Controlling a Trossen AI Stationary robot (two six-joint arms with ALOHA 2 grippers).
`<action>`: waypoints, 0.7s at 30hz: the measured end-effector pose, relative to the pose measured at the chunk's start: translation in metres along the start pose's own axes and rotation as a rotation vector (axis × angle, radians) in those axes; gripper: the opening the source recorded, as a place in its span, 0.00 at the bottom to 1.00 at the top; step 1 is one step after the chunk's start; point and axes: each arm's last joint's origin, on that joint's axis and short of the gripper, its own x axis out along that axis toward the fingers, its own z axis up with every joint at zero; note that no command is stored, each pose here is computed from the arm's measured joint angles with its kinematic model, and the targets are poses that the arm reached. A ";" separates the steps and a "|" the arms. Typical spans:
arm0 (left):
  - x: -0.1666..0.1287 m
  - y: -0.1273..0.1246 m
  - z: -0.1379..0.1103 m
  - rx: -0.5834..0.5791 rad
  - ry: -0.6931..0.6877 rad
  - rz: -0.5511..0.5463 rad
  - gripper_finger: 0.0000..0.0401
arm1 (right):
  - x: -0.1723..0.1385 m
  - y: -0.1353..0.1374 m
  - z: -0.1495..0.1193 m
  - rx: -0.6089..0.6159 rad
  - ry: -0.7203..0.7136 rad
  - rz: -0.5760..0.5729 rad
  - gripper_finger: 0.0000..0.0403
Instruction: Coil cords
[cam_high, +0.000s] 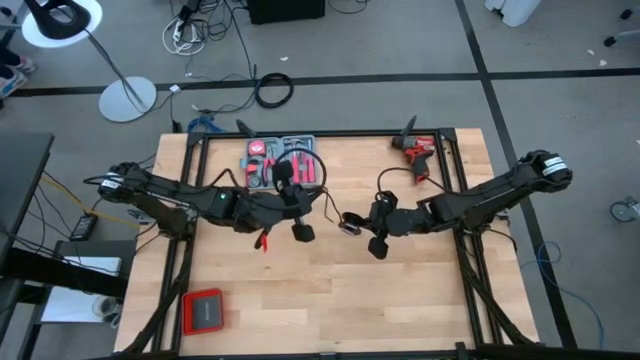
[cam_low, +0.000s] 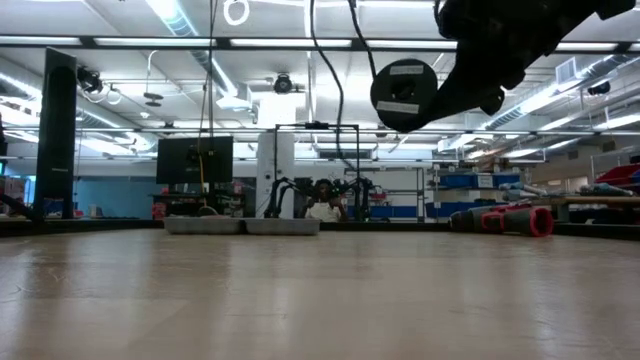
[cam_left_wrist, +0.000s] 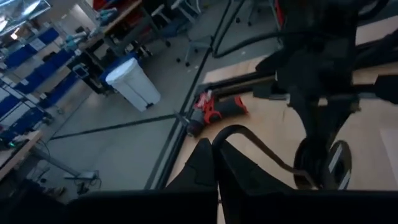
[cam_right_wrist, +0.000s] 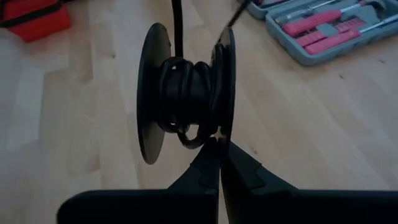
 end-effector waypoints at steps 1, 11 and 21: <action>0.000 0.000 0.001 0.002 -0.008 0.003 0.00 | 0.000 -0.001 0.001 0.001 -0.003 -0.002 0.00; 0.016 -0.004 -0.001 0.021 -0.016 0.016 0.00 | 0.012 -0.004 0.007 0.019 -0.032 0.025 0.00; 0.020 -0.010 0.000 0.010 -0.034 0.005 0.00 | 0.036 -0.026 0.009 0.076 -0.002 -0.074 0.00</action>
